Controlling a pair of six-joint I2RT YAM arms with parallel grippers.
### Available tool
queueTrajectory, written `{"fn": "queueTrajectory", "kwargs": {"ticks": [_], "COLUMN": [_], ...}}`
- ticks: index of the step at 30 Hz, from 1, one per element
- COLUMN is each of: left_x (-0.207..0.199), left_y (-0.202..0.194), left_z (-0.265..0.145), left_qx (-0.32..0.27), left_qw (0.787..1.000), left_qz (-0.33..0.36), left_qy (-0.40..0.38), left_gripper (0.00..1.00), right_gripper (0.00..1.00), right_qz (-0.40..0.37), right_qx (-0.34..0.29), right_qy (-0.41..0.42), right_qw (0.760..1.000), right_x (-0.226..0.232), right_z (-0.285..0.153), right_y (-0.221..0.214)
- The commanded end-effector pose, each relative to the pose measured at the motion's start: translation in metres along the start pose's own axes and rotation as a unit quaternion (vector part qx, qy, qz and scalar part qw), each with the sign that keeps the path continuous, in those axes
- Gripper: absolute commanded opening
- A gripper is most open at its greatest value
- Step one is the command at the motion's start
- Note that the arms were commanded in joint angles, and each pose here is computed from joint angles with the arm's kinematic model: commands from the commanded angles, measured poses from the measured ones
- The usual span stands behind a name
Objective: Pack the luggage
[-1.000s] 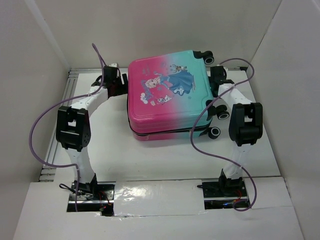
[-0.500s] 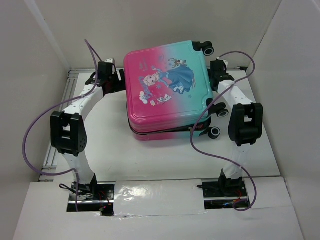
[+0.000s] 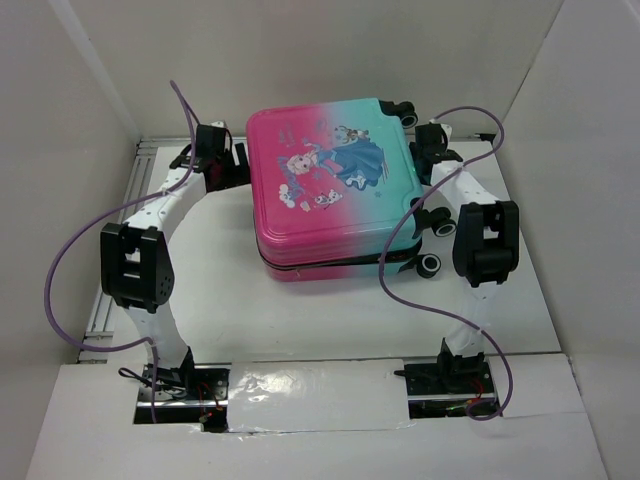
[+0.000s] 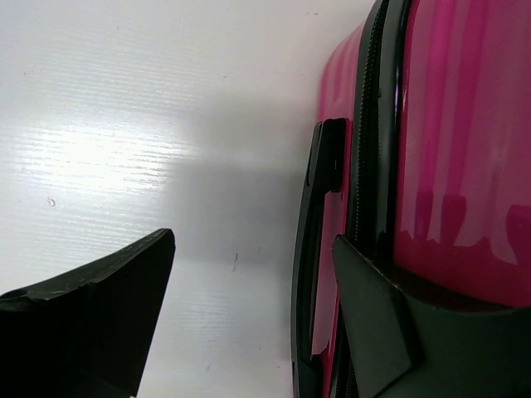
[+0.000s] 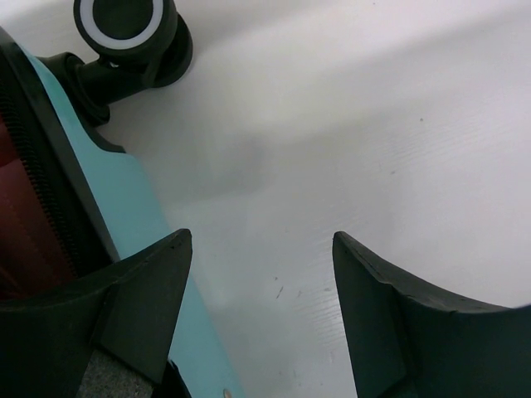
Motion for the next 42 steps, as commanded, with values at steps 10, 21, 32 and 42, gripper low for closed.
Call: {"fn": "queueTrajectory", "kwargs": {"ticks": [10,21,32,42], "left_x": [-0.129,-0.069,0.006,0.025], "left_y": [0.027,0.041,0.101,0.1], "left_z": [-0.025,-0.019,-0.077,-0.105], "left_qx": [-0.044,-0.041,-0.117,-0.115], "left_qw": [0.973,0.992,0.989,0.989], "left_qz": [0.032,0.002,-0.019,-0.009], "left_qy": [-0.224,-0.123,-0.092,-0.091], "left_gripper": [0.91,0.94,0.96,0.97], "right_gripper": [0.78,0.87,0.92,0.93], "right_qz": [-0.033,-0.041,0.062,0.089], "right_qx": [0.025,0.022,-0.024,-0.097], "right_qy": [0.129,0.033,0.036,0.103], "right_qw": [0.991,0.998,0.997,0.986], "right_x": [0.1,0.064,-0.016,-0.036], "right_z": [-0.049,-0.042,-0.094,-0.171], "right_y": [-0.064,-0.047,0.035,0.078]}}
Point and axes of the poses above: each gripper's point midway between its finger pads, its own z axis out along the fingers, its own x axis along the line the jaws close on, y = z × x, the point moved 5 cm from there along -z, back along the fingers, and after that the axes turned 6 degrees about z, right-handed, at the moved point
